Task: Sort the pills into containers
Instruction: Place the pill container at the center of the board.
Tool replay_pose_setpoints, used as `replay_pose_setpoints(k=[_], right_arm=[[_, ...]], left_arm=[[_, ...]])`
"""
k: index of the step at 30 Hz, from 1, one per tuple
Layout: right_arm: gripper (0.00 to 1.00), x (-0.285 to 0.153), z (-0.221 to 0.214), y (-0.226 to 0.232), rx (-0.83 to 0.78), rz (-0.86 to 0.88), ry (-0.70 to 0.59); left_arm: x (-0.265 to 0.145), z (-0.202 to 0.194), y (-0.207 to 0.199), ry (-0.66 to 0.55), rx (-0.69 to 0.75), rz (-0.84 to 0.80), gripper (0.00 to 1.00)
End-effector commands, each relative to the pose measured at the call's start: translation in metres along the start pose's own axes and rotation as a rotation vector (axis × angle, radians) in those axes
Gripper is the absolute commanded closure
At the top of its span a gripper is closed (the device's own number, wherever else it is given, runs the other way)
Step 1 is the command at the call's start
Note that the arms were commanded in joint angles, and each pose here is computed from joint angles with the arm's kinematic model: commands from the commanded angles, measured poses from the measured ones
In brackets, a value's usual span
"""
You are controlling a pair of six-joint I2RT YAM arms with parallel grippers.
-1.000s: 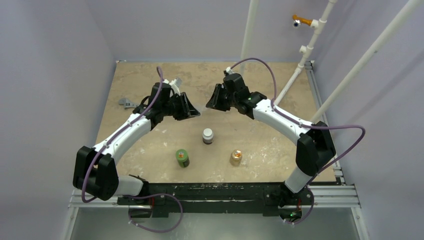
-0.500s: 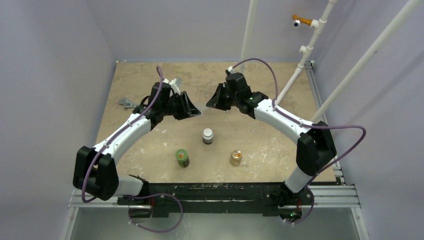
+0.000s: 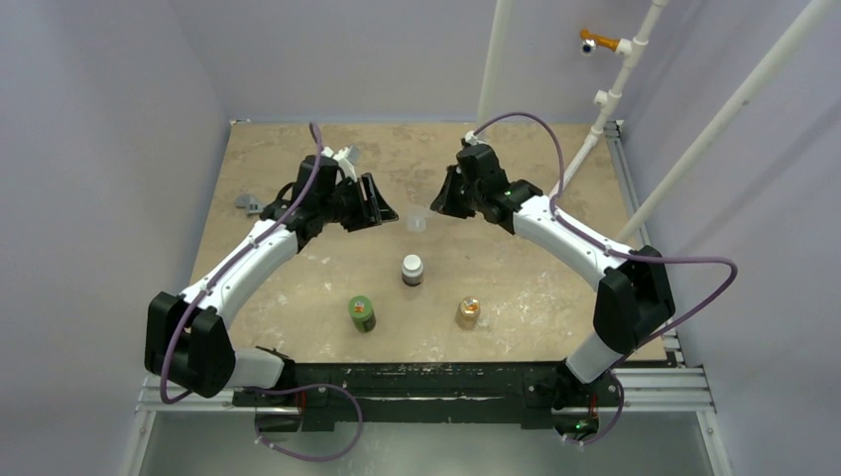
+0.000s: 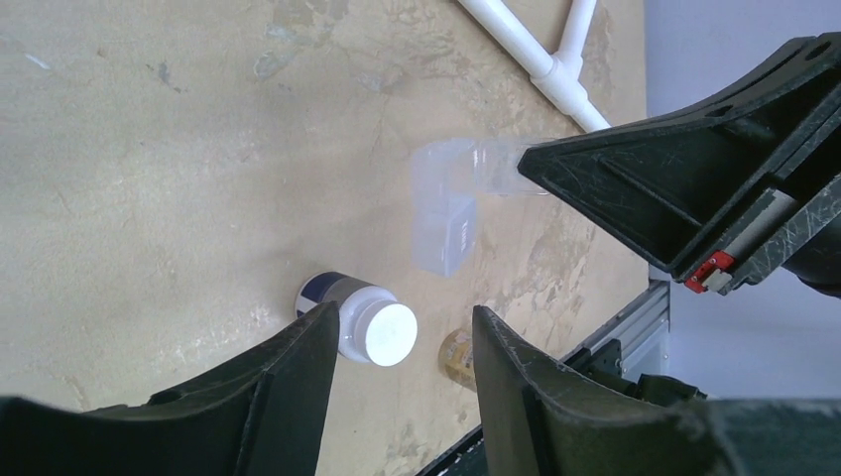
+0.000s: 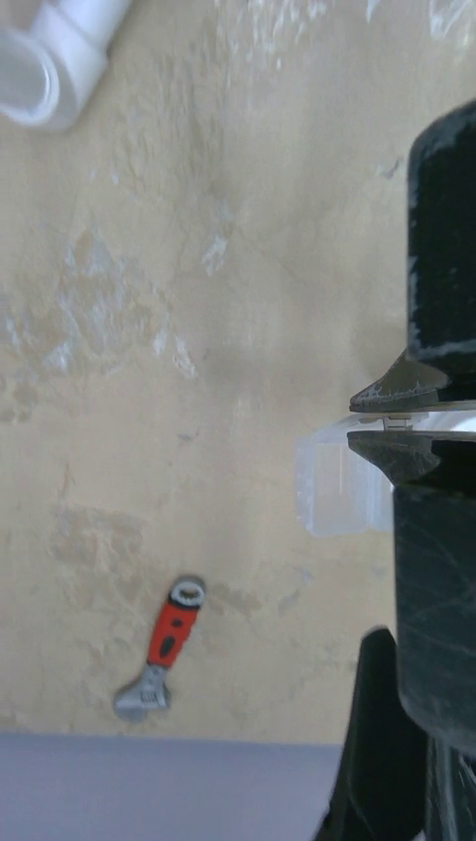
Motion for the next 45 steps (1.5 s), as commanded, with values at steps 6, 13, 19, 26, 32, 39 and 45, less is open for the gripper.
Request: replay_pose_setpoints(k=[6,13,19,26,32,39,45], right_arm=[[1.00,0.015,-0.017,-0.043,-0.140,-0.288,0.033],[1.00,0.051,-0.048,-0.059,-0.138,-0.296,0.130],[1.00,0.057,-0.054,-0.063,-0.137,-0.320,0.149],[0.98,0.050,-0.053,-0.064,-0.138,-0.333,0.134],[0.96,0.038,-0.043,-0.061,-0.141,-0.351,0.103],[0.95,0.032,-0.039,-0.058,-0.148,-0.343,0.093],[0.90,0.034,-0.042,-0.059,-0.166,-0.338,0.110]], left_arm=[[-0.020,0.002,-0.015,-0.062,0.089,0.009,0.48],[-0.019,-0.009,-0.015,-0.038,0.103,0.016,0.48],[-0.020,-0.015,-0.011,-0.032,0.108,0.029,0.47],[-0.019,-0.016,-0.008,-0.025,0.108,0.040,0.47],[-0.018,-0.016,-0.008,-0.022,0.105,0.044,0.46],[-0.017,-0.018,-0.006,-0.014,0.102,0.052,0.44],[-0.017,-0.018,-0.006,-0.010,0.099,0.059,0.44]])
Point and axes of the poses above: each gripper's point midway between its finger pads, its own x axis out along the fingers, its own y axis along the line the jaws close on, z = x × y, the point moved 10 cm from there along -x, back along the fingers, and after that the axes turned 12 degrees about -x, right-handed, at the moved point
